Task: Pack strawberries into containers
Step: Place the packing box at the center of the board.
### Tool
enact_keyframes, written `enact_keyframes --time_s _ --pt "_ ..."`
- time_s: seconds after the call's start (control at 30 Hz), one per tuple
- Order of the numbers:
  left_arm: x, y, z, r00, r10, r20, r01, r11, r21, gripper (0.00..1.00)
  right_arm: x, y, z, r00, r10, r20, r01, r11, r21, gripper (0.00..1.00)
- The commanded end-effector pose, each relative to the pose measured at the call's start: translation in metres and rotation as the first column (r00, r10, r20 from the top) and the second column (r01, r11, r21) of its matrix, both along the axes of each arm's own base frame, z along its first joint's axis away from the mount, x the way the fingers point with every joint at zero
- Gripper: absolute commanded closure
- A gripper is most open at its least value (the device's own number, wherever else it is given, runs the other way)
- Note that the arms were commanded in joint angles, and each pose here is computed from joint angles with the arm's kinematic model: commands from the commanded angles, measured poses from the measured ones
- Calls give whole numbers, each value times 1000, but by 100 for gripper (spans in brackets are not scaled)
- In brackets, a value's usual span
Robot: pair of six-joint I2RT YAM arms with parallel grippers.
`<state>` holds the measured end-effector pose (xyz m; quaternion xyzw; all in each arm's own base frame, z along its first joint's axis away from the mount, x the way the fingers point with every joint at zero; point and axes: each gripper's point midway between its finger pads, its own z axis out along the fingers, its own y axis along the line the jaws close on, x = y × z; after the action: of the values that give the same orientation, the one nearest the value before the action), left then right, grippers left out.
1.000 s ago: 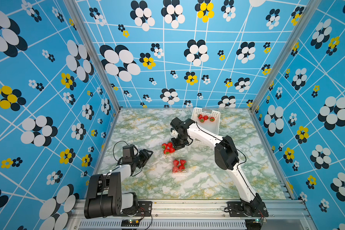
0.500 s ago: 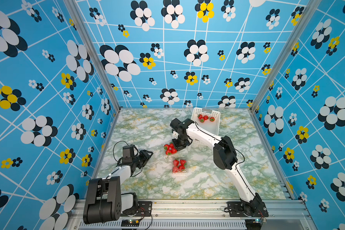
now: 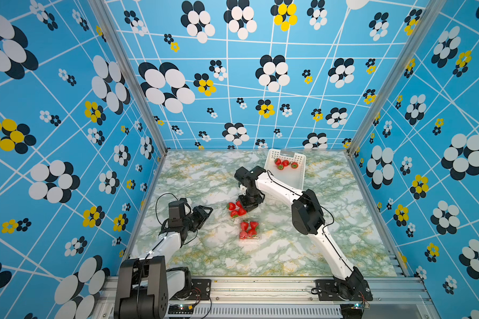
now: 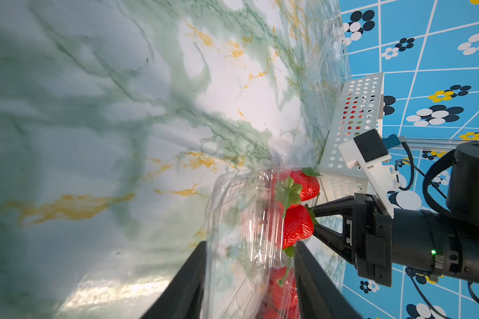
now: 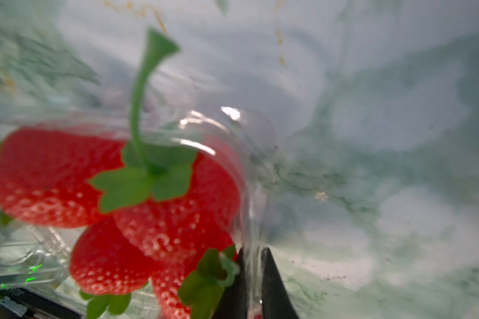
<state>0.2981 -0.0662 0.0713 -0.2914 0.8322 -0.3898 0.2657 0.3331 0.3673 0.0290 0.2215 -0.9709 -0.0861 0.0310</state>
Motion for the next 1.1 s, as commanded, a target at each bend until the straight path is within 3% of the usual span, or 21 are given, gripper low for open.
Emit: enact_keyframes --time_s 0.0,0.7,1.07 --pt "3 -6 13 999 -16 35 17 999 -27 48 -4 -3 -1 1000 0 -7 0 999 -37 88" --pt "13 -16 43 994 -50 101 54 998 -37 45 -2 -4 -6 1000 2 -7 -2 998 -66 86" --pt "15 -22 45 992 -68 106 72 997 -33 45 1 -1 1 1000 6 15 -5 999 -54 58"
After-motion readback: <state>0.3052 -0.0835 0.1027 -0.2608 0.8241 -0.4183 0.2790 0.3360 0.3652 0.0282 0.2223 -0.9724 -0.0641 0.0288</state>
